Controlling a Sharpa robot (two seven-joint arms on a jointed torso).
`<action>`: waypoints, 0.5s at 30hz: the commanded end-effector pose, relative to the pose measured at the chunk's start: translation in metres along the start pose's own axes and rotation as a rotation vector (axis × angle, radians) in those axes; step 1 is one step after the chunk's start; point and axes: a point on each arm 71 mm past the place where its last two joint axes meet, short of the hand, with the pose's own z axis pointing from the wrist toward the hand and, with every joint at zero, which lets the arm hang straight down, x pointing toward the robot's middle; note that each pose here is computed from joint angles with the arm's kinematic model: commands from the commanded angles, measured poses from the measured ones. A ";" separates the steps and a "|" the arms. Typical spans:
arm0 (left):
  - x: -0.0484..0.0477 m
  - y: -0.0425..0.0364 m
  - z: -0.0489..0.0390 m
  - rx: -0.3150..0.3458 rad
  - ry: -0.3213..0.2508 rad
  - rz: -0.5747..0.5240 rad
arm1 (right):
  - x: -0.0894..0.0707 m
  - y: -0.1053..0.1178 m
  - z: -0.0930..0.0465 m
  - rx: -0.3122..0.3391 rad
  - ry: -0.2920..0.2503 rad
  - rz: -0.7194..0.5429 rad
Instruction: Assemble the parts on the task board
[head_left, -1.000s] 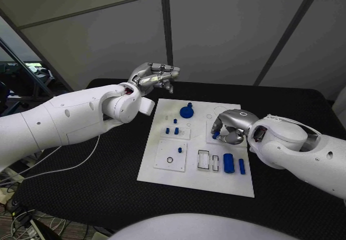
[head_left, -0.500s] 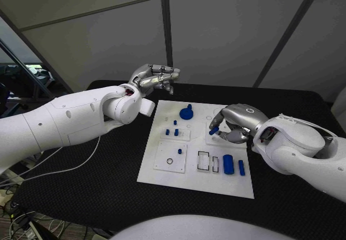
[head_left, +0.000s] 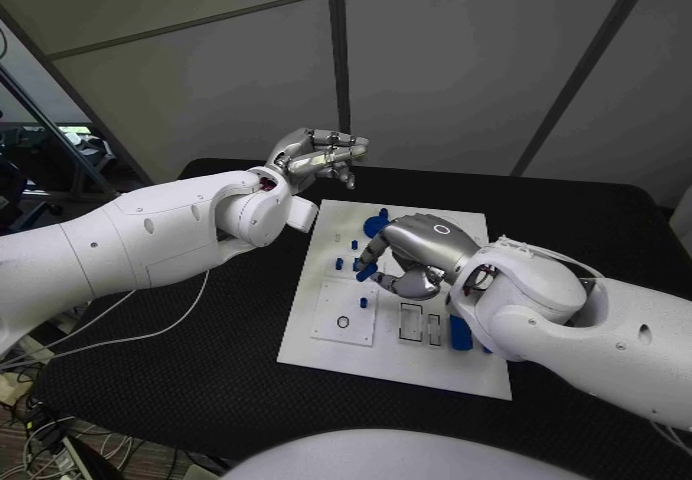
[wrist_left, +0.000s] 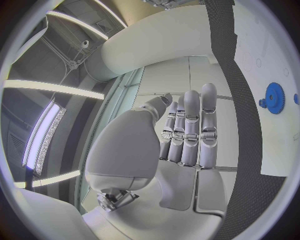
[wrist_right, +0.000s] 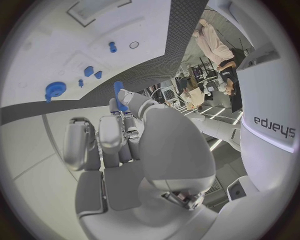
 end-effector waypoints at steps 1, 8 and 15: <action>0.0018 -0.0009 0.0008 0.005 0.015 -0.007 | 0.009 0.007 0.006 -0.051 0.006 0.043; 0.0034 -0.0009 0.0013 0.006 0.018 -0.008 | 0.040 0.015 0.015 -0.082 0.077 0.075; 0.0048 -0.0008 0.0018 0.006 0.022 -0.010 | 0.055 0.015 0.019 -0.082 0.122 0.083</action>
